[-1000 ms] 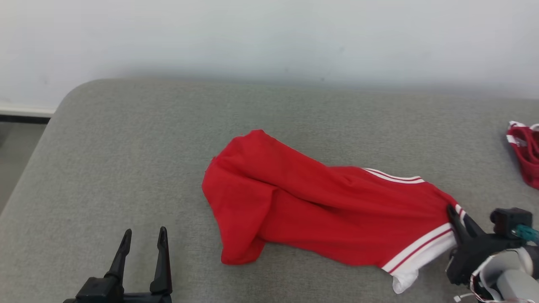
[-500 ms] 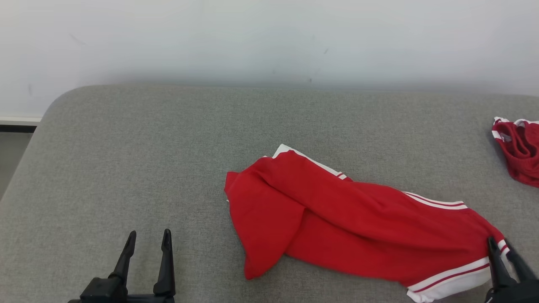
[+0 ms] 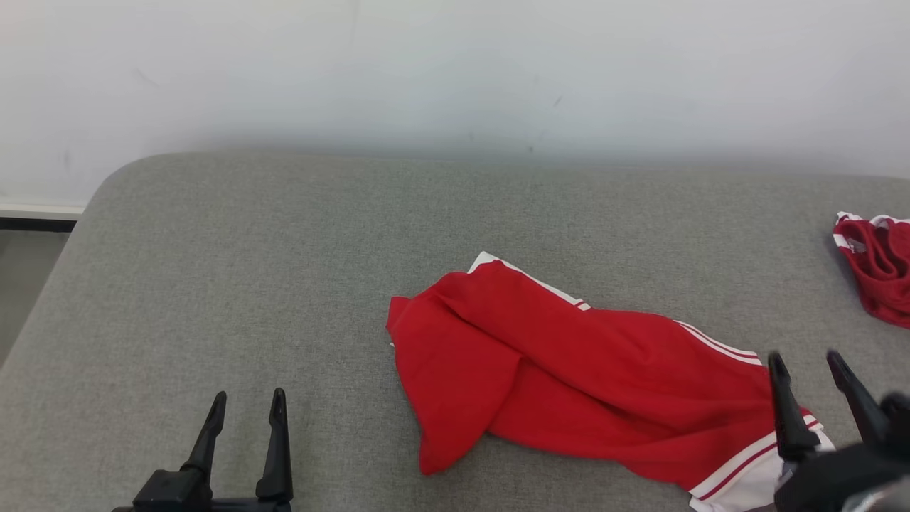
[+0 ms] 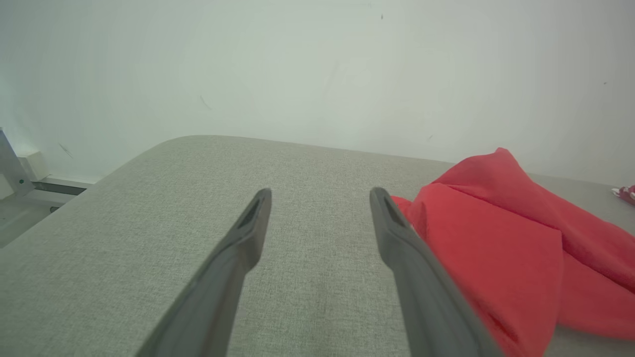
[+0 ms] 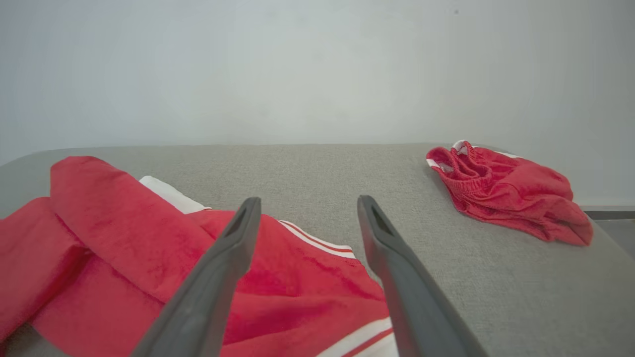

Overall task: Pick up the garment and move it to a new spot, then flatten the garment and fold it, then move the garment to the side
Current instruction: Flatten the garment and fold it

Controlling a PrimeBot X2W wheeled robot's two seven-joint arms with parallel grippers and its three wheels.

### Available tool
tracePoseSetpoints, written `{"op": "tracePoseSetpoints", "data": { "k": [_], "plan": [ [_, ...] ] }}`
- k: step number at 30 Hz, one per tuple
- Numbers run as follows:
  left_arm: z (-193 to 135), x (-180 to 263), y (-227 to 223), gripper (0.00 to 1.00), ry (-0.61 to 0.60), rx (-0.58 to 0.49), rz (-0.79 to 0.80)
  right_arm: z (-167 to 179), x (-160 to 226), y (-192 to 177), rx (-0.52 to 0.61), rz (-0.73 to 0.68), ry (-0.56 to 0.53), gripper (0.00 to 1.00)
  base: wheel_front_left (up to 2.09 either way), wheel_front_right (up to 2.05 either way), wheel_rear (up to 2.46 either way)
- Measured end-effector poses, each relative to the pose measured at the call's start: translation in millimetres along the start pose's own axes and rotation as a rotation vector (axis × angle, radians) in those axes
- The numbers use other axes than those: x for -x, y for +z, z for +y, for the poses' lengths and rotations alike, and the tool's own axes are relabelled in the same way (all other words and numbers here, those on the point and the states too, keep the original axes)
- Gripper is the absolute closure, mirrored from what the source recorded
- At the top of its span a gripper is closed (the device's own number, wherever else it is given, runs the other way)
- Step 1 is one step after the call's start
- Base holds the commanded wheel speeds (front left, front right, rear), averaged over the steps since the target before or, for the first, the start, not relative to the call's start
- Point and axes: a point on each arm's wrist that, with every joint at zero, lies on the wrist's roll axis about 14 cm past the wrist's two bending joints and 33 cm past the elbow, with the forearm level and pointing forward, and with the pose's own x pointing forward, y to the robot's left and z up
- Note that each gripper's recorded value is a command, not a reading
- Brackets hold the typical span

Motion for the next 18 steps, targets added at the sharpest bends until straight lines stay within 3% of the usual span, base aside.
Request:
{"op": "tracePoseSetpoints", "data": {
  "k": [10, 18],
  "plan": [
    [3, 2, 0, 0.00, 0.013, 0.016, 0.000, 46, -73, 36, 0.112, -0.040, 0.193, 0.00, 0.00, 0.00, 0.00],
    [15, 8, -2, 0.00, 0.065, 0.030, 0.010, 88, -125, 26, 0.205, 0.062, 0.320, 0.00, 0.00, 0.00, 0.00]
  ]
}}
